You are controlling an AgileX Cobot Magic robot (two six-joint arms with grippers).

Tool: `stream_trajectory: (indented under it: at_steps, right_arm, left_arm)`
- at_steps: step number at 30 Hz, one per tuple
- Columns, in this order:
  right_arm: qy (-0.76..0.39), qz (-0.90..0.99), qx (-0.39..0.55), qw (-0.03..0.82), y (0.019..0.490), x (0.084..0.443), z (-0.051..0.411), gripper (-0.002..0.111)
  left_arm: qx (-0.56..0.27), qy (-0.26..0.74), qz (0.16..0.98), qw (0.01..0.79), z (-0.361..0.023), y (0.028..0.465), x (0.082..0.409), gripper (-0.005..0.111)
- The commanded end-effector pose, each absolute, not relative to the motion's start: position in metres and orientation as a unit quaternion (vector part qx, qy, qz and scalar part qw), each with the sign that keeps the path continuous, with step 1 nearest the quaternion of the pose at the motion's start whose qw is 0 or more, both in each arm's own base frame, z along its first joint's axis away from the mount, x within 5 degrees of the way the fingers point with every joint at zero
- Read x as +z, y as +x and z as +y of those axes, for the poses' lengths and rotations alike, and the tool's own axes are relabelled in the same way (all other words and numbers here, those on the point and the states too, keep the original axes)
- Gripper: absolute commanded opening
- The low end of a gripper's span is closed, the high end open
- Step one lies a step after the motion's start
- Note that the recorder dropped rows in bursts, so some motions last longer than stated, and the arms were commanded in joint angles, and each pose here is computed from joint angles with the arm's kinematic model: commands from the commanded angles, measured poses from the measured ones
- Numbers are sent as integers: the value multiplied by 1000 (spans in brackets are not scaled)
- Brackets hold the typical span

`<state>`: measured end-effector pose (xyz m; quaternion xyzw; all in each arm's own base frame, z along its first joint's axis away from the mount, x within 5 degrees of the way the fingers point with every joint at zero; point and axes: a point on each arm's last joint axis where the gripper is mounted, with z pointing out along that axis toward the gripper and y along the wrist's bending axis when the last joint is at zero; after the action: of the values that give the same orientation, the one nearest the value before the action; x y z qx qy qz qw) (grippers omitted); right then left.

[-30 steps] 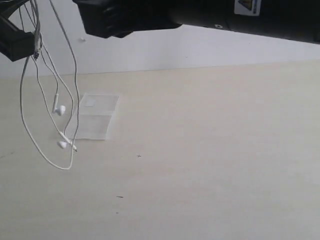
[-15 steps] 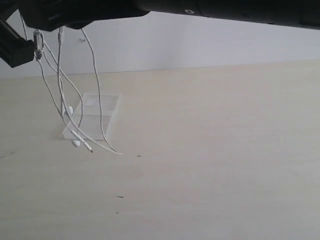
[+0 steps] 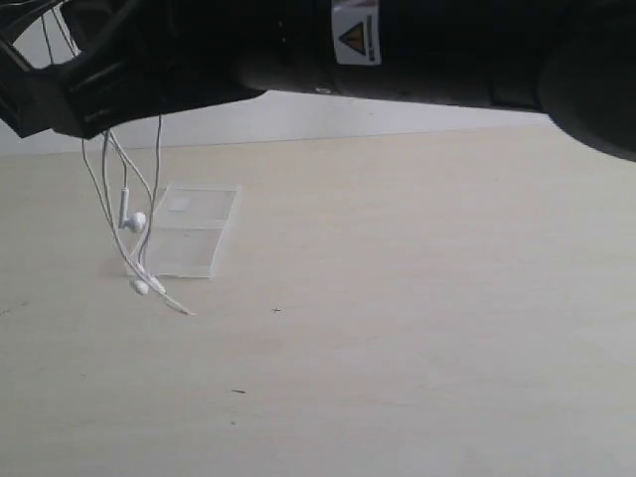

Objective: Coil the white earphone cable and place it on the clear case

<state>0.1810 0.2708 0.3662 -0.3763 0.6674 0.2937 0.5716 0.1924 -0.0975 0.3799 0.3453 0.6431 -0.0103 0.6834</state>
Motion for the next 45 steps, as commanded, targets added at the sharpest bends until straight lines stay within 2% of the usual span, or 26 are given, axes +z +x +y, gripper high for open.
stream_trajectory:
  at_steps: [1, 10, 13, 14, 16, 29, 37, 45]
  right_arm:
    - [-379, 682, 277, 560, 183, 361, 272, 36]
    - [-389, 694, 250, 552, 185, 357, 270, 38]
    - [-388, 702, 242, 546, 186, 355, 269, 52]
    - [-386, 706, 240, 543, 186, 354, 268, 60]
    - [-383, 712, 239, 538, 186, 352, 268, 67]
    - [-363, 755, 220, 500, 187, 344, 262, 64]
    - [-353, 765, 249, 478, 181, 342, 266, 64]
    - [-377, 766, 241, 462, 174, 335, 273, 64]
  left_arm:
    - [-21, 337, 643, 688, -96, 189, 382, 0]
    - [-13, 340, 635, 694, -94, 185, 385, 0]
    - [9, 359, 624, 694, -93, 184, 386, 0]
    - [17, 366, 620, 694, -93, 184, 386, 0]
    - [33, 383, 611, 692, -94, 184, 386, 0]
    - [127, 466, 559, 674, -93, 184, 384, 0]
    - [190, 530, 512, 649, -94, 183, 381, 0]
    - [211, 559, 489, 635, -94, 181, 380, 0]
